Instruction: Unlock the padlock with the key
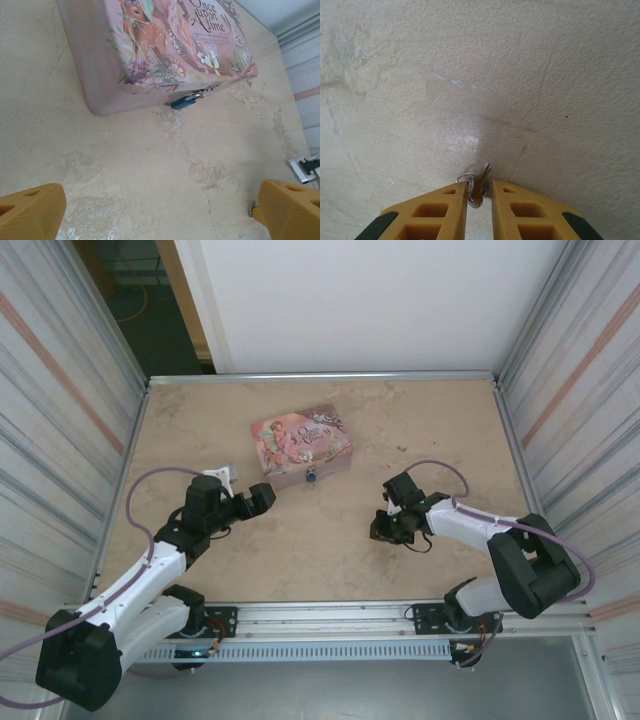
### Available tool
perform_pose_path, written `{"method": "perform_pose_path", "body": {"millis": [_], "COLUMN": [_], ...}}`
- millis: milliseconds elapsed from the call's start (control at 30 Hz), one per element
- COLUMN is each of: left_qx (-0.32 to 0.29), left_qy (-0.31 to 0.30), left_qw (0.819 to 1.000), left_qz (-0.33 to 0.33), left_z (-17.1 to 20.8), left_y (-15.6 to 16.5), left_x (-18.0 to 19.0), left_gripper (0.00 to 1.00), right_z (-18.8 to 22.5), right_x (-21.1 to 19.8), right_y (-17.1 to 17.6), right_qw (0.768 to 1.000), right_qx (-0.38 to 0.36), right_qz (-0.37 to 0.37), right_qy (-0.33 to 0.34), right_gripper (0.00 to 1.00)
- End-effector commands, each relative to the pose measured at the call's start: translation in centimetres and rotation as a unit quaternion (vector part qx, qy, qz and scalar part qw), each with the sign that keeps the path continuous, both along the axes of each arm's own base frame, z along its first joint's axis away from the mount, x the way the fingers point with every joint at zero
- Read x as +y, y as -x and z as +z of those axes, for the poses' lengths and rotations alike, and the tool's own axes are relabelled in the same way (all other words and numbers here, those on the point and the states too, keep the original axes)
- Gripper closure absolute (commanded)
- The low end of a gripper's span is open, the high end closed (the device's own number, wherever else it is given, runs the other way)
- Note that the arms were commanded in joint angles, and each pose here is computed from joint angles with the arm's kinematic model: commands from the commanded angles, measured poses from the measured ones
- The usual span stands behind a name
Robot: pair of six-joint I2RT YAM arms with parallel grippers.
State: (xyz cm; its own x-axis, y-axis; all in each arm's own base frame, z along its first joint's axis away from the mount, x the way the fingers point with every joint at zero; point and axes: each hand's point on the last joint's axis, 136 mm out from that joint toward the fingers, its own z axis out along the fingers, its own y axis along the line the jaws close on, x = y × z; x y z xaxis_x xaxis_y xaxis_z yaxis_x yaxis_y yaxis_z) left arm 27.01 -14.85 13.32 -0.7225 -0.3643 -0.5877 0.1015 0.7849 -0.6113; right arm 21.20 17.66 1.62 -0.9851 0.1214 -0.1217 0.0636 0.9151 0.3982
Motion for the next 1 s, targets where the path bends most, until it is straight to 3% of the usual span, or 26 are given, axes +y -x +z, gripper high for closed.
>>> {"method": "perform_pose_path", "body": {"millis": [0,400,533,767,967], "left_qx": [-0.016,-0.019,-0.028,-0.096,-0.158], "left_qy": [-0.01,-0.016,-0.013,0.007,0.048], "left_qw": [1.0,1.0,1.0,0.99,0.964], "left_qz": [0.003,0.007,-0.002,-0.102,-0.207], "left_z": [0.7,0.7,1.3,5.7,10.8], "left_y": [-0.2,0.0,0.0,0.3,1.3], "left_x": [0.2,0.6,0.3,-2.6,-5.8], "left_gripper": [0.01,0.01,0.01,0.02,0.05], "right_z": [-0.3,1.2,2.8,7.3,13.6], "right_x": [0.5,1.1,1.5,2.3,3.5], "right_y": [-0.3,-1.0,-1.5,-3.3,-5.3], "right_qw": [1.0,1.0,0.998,0.984,0.945], "right_qx": [0.011,-0.02,-0.051,-0.146,-0.269], "right_qz": [-0.011,0.001,0.019,0.079,0.138], "right_qy": [0.009,0.002,-0.015,-0.065,-0.122], "right_gripper": [0.82,1.0,1.0,1.0,1.0]}}
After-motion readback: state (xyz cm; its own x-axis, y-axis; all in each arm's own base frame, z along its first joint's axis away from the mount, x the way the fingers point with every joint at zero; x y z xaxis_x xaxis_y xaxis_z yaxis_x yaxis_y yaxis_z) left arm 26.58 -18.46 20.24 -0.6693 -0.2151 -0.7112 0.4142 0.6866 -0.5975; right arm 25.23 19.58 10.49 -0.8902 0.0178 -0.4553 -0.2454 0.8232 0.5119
